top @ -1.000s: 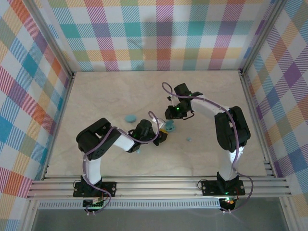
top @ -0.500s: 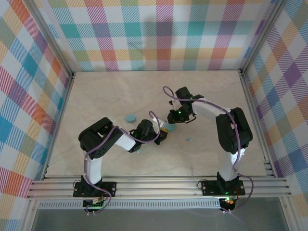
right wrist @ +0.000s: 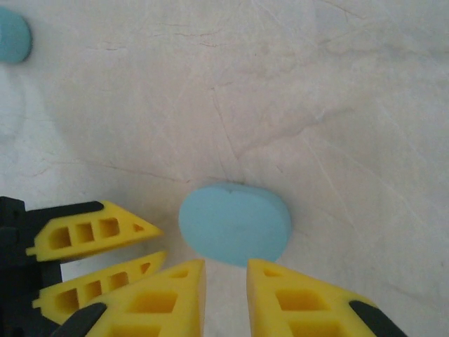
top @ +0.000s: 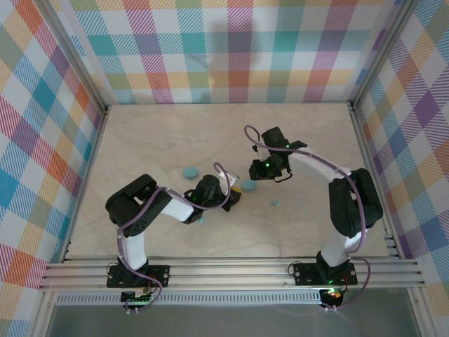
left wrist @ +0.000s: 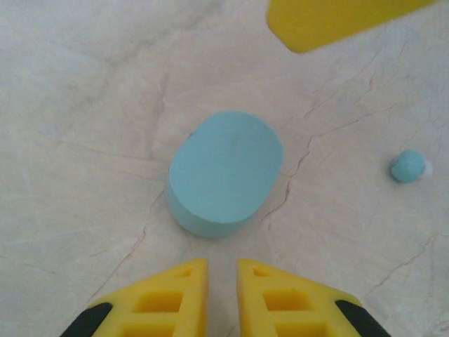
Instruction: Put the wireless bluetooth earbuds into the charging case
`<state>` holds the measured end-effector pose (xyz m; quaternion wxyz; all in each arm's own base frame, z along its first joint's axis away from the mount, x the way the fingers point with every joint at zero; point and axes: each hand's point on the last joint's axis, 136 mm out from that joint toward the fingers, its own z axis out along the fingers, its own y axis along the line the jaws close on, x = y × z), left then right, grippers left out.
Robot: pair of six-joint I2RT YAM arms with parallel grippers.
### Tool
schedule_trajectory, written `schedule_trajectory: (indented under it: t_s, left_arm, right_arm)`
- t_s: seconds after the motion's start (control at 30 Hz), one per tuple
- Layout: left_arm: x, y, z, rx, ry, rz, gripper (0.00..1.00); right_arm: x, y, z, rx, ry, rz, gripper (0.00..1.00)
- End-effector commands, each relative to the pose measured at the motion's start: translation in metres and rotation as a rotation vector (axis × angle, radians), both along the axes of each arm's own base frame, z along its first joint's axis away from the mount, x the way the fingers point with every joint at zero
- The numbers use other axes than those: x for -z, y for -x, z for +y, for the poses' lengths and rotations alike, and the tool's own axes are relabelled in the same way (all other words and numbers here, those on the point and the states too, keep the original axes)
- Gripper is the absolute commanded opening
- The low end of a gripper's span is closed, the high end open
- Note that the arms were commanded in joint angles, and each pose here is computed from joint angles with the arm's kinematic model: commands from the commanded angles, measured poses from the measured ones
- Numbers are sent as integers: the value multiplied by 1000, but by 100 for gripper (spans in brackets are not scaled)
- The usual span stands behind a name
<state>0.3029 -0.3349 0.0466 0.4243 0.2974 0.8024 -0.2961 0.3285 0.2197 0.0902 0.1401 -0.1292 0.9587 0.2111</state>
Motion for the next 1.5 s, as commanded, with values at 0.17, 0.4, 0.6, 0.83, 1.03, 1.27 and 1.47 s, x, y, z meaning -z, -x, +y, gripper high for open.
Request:
schedule_trajectory:
  t_s: [0.17, 0.4, 0.6, 0.83, 1.03, 1.27, 1.47]
  left_arm:
    - [-69, 3, 23, -32, -40, -174, 28]
    - [-114, 1, 81, -193, -110, -181, 38]
    - [-124, 9, 162, -454, -100, -101, 52]
    - [-116, 28, 221, -629, 11, 77, 67]
    - [-108, 32, 227, -637, 128, 214, 76]
    - [-89, 24, 238, -696, 263, 327, 80]
    - [-74, 21, 253, -738, 312, 380, 81]
  right_arm:
    - [-14, 8, -7, 96, -42, -28, 32]
    - [-23, -4, 39, -21, -47, -90, 43]
    - [-34, -27, 121, -217, -88, -122, 48]
    - [-20, -43, 196, -566, -114, -246, 51]
    - [21, -51, 217, -753, -100, -234, 62]
    - [29, -52, 223, -858, -85, -265, 67]
    - [40, -39, 228, -989, -20, -316, 72]
